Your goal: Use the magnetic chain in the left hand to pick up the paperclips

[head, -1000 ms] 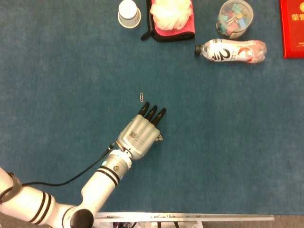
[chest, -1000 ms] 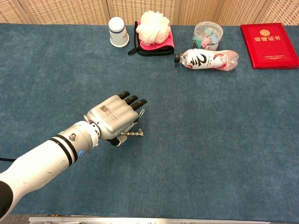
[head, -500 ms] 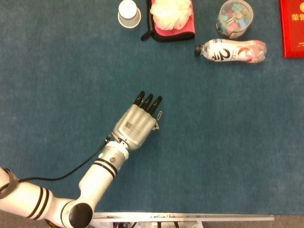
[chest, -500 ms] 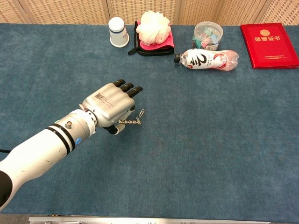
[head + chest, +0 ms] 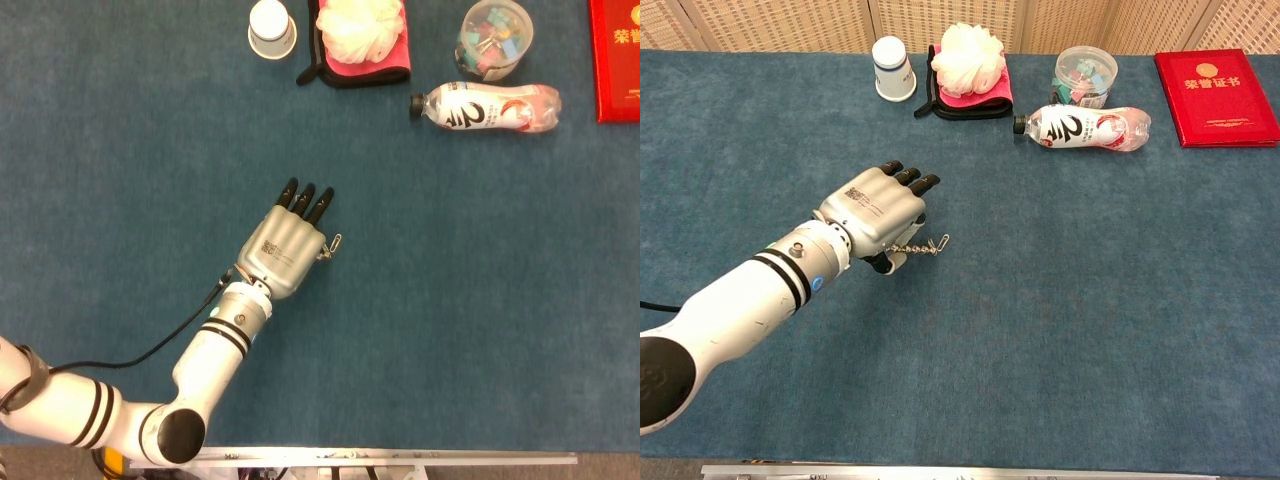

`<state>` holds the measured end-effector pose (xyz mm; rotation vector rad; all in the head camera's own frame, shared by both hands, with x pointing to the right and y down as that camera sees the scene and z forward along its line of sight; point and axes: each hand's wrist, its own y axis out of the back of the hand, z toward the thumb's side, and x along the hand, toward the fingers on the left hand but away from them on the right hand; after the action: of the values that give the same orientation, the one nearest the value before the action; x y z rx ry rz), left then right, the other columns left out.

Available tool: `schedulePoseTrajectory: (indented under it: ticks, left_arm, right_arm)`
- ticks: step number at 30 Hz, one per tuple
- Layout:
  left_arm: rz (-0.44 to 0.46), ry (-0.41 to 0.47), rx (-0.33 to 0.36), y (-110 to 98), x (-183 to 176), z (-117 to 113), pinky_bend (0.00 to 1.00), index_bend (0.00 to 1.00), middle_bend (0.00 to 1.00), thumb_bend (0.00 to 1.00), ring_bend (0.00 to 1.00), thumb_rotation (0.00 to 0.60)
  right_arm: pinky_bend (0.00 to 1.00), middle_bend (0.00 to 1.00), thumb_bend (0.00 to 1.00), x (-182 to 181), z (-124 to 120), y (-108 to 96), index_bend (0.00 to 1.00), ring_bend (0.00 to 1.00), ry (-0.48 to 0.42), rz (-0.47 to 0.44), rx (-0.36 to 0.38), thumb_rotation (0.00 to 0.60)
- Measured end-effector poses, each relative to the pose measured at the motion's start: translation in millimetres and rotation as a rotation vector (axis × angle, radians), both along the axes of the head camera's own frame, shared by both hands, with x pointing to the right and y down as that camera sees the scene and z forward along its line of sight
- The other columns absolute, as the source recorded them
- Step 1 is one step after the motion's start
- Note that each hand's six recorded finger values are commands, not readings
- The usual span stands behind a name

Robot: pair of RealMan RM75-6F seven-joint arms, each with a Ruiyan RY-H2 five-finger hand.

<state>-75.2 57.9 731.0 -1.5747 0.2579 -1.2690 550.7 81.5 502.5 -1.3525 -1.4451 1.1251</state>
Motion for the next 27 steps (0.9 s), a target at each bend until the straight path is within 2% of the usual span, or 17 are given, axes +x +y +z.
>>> schedulePoseTrajectory:
  ticks: [27]
  left_arm:
    - [-0.034, 0.013, 0.000, -7.5, 5.0, 3.0, 0.06, 0.67, 0.00, 0.37, 0.00, 0.600]
  right_arm:
    - [0.33, 0.08, 0.00, 0.4, 0.1, 0.0, 0.03, 0.06, -0.006, -0.002, -0.002, 0.600]
